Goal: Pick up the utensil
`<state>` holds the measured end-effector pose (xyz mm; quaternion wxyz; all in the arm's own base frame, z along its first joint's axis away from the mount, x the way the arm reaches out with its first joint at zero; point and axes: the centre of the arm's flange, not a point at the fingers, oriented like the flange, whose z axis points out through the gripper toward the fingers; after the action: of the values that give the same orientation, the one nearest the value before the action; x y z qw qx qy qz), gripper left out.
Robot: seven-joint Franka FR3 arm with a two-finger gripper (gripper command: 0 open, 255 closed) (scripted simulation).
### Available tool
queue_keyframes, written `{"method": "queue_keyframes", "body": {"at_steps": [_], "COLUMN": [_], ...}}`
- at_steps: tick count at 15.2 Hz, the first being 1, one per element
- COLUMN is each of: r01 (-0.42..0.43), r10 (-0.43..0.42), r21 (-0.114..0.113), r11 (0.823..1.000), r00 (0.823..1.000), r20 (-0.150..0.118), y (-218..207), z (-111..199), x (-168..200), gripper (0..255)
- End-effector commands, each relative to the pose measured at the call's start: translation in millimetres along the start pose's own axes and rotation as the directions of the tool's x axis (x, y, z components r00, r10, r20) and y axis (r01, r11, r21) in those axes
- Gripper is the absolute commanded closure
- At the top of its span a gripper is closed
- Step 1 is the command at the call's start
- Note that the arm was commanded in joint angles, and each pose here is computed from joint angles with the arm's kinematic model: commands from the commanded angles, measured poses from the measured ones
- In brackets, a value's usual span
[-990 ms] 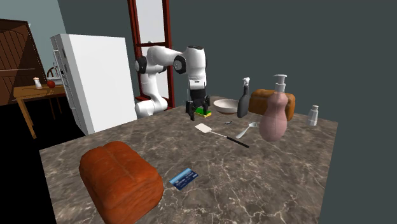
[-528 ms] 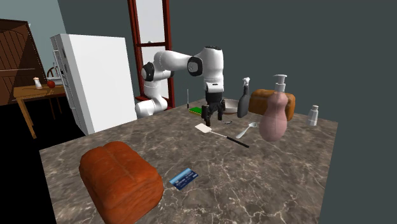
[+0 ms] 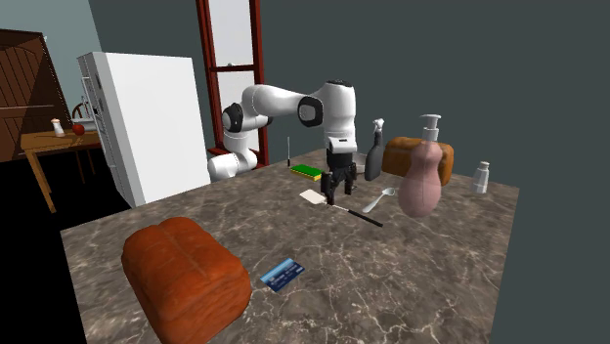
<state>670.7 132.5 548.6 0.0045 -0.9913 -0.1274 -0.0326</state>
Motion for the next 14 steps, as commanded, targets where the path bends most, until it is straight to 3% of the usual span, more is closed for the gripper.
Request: {"method": "queue_keyframes", "body": {"at_steps": [1, 4, 5, 14], "r01": [0.000, 0.000, 0.000, 0.000], "r10": [0.000, 0.000, 0.000, 0.000], "r21": [0.000, 0.000, 0.000, 0.000], "r11": [1.000, 1.000, 1.000, 1.000], "r00": [1.000, 1.000, 1.000, 1.000], "r20": [-0.001, -0.001, -0.001, -0.001], "y": [0.8, 0.9, 0.9, 0.9], "z": [10.3, 18.6, 18.4, 18.6], "x": [0.4, -0.2, 0.1, -0.2], "gripper": [0, 0, 255, 255]}}
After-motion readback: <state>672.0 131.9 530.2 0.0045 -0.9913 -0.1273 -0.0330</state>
